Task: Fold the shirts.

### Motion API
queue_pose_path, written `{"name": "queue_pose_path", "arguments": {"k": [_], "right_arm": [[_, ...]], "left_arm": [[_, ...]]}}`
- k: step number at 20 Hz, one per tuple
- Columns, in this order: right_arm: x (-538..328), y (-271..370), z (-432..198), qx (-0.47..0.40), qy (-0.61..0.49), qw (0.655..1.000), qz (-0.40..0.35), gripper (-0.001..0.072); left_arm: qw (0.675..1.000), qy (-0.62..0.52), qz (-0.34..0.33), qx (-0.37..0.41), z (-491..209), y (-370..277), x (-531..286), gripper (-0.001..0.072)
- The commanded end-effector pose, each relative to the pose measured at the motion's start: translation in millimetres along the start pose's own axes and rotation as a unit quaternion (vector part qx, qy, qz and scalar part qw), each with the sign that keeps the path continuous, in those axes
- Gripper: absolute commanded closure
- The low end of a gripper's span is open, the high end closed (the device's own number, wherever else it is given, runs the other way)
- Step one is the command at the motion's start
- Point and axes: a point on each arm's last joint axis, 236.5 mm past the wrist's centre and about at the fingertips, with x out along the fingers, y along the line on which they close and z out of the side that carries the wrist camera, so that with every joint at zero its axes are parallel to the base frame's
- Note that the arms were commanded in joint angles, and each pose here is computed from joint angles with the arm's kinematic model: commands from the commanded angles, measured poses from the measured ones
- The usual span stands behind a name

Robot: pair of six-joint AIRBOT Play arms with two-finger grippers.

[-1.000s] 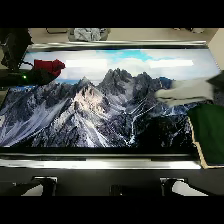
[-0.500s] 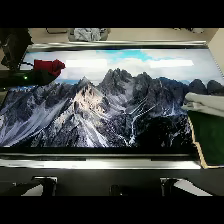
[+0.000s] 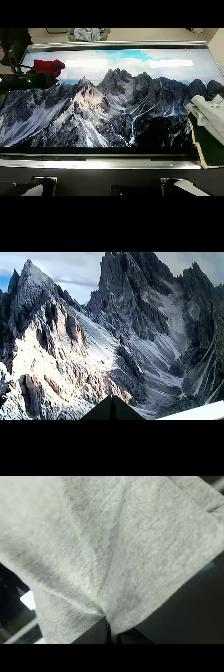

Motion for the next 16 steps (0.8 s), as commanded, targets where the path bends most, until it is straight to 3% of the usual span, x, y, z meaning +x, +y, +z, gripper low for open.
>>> {"name": "queue_pose_path", "arguments": {"k": [1, 2, 3, 5, 7, 9, 12, 14, 15, 16], "right_arm": [[50, -31, -30, 0.048, 0.032, 0.997, -0.057, 0.0631], [62, -32, -31, 0.053, 0.030, 0.996, -0.057, 0.0386], [68, -33, -29, 0.040, 0.026, 0.997, -0.057, 0.0035], [55, -39, -11, -0.016, -0.012, 0.997, -0.073, -0.0002], [7, -43, 44, -0.055, -0.123, 0.984, -0.112, 0.0000], [-82, -6, 126, -0.158, -0.296, 0.928, -0.163, 0.0005], [-159, 137, 176, -0.317, -0.440, 0.826, -0.151, 0.0012], [-129, 250, 151, -0.409, -0.420, 0.807, -0.072, 0.0015], [-91, 290, 127, -0.438, -0.366, 0.820, -0.039, 0.0015], [-51, 314, 103, -0.448, -0.304, 0.841, -0.018, 0.0038]], "left_arm": [[1.000, -0.002, -0.007, -0.005, 1, -3, 0, 0.0680], [1.000, -0.004, -0.013, -0.008, 2, -6, 0, 0.0680], [1.000, -0.006, -0.018, -0.012, 3, -8, 0, 0.0680], [1.000, -0.013, -0.023, -0.007, 9, -14, -7, 0.0681], [0.999, -0.039, -0.025, 0.015, 32, -26, -24, 0.0682], [0.996, -0.074, 0.012, 0.057, 63, -31, -49, 0.0683], [0.975, -0.102, 0.175, 0.095, 92, 2, -76, 0.0683], [0.958, -0.063, 0.254, 0.121, 79, 23, -70, 0.0682], [0.958, -0.014, 0.261, 0.116, 57, 31, -55, 0.0677], [0.958, 0.045, 0.263, 0.103, 28, 39, -41, 0.0584]]}}
